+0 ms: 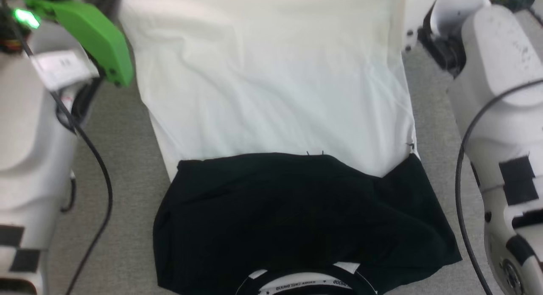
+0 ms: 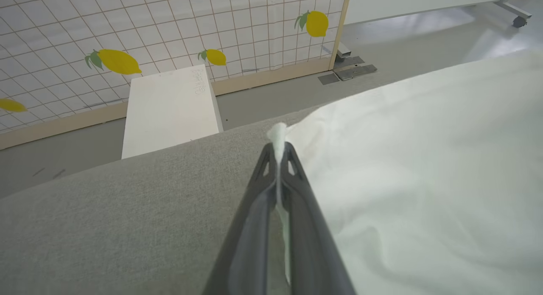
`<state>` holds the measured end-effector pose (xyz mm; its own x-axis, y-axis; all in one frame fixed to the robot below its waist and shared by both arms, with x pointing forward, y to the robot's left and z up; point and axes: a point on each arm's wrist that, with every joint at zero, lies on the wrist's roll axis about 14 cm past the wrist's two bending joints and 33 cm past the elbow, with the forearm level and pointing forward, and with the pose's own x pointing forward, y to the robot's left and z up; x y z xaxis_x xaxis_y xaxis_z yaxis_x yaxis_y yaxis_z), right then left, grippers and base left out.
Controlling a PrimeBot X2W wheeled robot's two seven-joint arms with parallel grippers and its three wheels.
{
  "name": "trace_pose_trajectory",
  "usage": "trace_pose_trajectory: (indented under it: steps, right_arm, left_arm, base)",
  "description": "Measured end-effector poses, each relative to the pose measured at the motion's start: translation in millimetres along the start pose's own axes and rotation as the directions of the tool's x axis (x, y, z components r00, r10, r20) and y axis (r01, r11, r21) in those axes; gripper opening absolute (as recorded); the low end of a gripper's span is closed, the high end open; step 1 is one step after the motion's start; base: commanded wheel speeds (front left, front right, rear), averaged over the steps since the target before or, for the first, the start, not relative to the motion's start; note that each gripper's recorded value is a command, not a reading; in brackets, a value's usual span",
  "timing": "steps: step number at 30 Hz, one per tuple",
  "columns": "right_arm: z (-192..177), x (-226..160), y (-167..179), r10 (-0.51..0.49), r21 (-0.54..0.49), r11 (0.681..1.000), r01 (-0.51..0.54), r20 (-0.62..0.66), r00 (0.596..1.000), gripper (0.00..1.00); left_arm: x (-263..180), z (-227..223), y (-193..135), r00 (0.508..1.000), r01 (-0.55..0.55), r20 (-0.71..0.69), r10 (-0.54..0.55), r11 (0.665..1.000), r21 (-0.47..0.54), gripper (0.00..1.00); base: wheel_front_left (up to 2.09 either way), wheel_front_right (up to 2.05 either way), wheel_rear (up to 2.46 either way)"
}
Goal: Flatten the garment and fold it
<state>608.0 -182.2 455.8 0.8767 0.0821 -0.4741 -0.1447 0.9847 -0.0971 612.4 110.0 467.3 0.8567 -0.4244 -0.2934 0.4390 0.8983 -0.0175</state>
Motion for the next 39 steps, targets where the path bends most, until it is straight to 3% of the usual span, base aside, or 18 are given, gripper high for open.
trace_pose_trajectory:
  steps: [8, 16, 29, 39]
  right_arm:
    - [3, -57, 2, 0.032, 0.046, 0.998, -0.037, 0.110, 0.993, 0.00]
    - [-17, -121, -1, 0.048, 0.080, 0.995, -0.061, 0.147, 0.988, 0.00]
    - [-92, -198, 19, 0.094, 0.137, 0.986, -0.091, -0.017, 0.995, 0.00]
    - [-143, -228, 24, 0.075, 0.178, 0.983, -0.046, -0.164, 0.984, 0.00]
  left_arm:
    - [-67, 17, -38, 0.991, 0.074, 0.110, -0.070, 0.997, -0.035, 0.00]
    - [-143, 10, -59, 0.984, 0.081, 0.168, -0.065, 0.992, -0.094, 0.00]
    - [-227, -63, -91, 0.998, 0.037, 0.051, -0.021, 0.945, -0.324, 0.00]
    - [-247, -115, -120, 0.995, 0.028, -0.080, -0.065, 0.917, -0.397, 0.00]
  base:
    - [0.00, 0.00, 0.00]
    - [0.00, 0.00, 0.00]
    - [0.00, 0.00, 0.00]
    - [0.00, 0.00, 0.00]
